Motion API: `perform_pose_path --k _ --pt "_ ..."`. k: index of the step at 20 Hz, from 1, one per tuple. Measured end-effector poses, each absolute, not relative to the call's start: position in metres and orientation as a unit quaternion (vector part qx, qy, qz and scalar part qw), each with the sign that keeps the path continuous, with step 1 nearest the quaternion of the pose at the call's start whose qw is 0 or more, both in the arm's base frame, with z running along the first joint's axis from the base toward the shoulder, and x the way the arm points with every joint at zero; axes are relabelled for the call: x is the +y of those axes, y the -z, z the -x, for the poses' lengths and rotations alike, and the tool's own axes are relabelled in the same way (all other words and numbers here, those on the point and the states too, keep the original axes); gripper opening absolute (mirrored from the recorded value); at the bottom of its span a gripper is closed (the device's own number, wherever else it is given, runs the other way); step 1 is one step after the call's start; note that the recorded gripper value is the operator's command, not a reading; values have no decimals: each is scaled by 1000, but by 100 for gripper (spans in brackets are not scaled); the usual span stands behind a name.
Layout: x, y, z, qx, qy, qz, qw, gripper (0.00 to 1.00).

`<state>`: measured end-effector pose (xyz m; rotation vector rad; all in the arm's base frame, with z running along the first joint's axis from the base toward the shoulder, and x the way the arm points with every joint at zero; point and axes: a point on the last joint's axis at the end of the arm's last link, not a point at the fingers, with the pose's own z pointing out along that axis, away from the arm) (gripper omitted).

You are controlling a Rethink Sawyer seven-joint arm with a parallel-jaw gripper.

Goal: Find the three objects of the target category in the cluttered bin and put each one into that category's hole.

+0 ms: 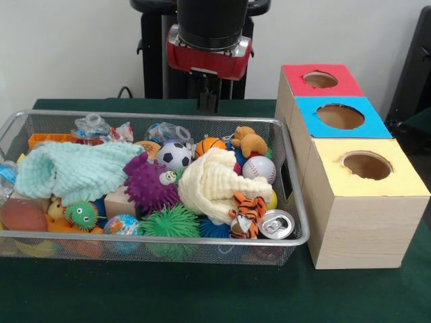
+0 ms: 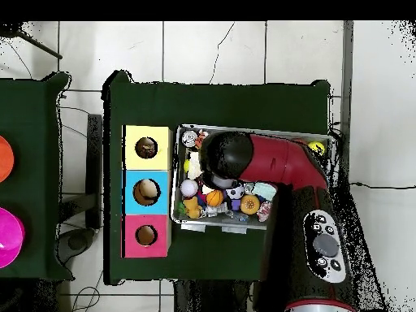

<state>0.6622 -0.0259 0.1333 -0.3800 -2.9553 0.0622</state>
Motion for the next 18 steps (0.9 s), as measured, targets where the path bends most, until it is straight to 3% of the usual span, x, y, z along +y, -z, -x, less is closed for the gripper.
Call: perform_pose_path --k 9,18 --pt "-30 -132 -650 -990 -17 129 55 0" --pt "-9 -129 -635 -992 -18 113 59 0"
